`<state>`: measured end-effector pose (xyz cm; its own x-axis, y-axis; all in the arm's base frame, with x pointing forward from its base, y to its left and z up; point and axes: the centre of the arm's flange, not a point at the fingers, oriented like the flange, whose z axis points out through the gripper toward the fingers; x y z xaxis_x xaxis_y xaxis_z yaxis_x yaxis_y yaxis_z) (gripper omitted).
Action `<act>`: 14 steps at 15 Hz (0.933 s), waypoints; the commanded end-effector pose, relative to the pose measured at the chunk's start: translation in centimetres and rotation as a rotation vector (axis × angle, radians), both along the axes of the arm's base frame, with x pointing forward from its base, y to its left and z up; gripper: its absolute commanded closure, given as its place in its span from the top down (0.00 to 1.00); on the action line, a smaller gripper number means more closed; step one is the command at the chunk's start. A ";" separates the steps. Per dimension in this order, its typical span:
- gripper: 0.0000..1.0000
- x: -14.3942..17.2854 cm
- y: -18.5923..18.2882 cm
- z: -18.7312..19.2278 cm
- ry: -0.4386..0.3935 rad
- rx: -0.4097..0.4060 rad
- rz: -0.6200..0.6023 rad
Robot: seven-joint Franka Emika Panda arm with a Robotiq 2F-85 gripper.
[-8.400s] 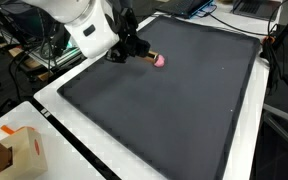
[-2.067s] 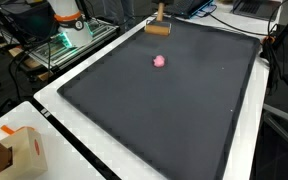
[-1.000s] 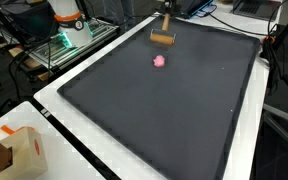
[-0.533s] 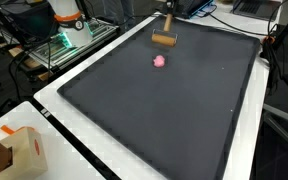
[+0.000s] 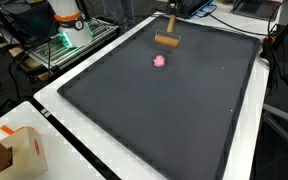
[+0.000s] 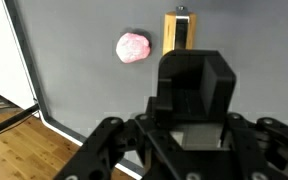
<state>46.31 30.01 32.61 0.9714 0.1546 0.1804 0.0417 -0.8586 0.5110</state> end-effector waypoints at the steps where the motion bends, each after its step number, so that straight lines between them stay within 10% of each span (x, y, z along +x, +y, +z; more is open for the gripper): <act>1: 0.24 1.0 -2.6 2.5 0.033 0.070 -0.013; 14: 0.24 4.9 -13.6 10.4 0.118 0.350 0.007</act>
